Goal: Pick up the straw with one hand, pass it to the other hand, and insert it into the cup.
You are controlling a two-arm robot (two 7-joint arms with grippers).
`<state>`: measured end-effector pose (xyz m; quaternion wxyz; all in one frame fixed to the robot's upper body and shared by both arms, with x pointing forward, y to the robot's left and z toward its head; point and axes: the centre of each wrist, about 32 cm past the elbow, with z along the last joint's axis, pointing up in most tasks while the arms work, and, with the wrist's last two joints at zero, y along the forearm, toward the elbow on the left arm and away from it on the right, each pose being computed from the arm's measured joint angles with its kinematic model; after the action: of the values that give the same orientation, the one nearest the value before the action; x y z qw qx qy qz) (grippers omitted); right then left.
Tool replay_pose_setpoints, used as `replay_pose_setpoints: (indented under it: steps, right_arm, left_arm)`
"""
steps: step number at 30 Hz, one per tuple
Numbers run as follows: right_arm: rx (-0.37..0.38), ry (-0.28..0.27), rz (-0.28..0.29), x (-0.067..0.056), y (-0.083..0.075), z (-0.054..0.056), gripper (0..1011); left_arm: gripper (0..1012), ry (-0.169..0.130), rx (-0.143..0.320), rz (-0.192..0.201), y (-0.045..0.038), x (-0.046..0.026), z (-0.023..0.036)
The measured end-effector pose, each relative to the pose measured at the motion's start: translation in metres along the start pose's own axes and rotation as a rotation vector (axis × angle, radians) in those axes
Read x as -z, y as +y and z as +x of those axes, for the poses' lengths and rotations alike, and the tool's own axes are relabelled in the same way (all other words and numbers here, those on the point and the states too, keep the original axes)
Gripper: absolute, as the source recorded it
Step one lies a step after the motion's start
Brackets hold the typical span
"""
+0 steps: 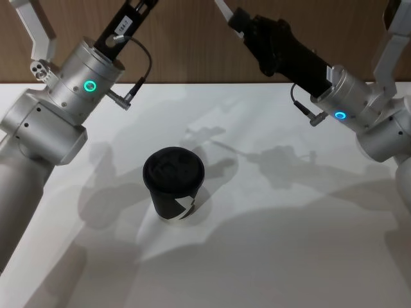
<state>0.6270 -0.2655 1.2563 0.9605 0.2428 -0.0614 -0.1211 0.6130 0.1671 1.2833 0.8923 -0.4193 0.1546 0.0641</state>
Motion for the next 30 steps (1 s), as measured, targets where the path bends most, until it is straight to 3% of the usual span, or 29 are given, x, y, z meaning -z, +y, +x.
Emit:
replay_pose_setpoints:
  steps: [9,16,26,27,30]
  right_arm:
    - [0.000,0.000,0.000,0.000,0.000,0.000,1]
    - [0.000,0.000,0.000,0.000,0.000,0.000,1]
    - [0.000,0.000,0.000,0.000,0.000,0.000,1]
    - [0.000,0.000,0.000,0.000,0.000,0.000,1]
    - [0.000,0.000,0.000,0.000,0.000,0.000,1]
  left_arm:
    - [992,-0.024,0.004,0.008,-0.0043,-0.0022,-0.0003]
    - [834,-0.050,-0.005,0.023,-0.0075,-0.0027,0.0005]
    - [529,-0.071,-0.018,0.031,-0.0105,-0.0027,0.0031]
    - [462,-0.074,-0.019,0.031,-0.0107,-0.0027,0.0033]
    - [400,-0.076,-0.021,0.030,-0.0108,-0.0026,0.0035]
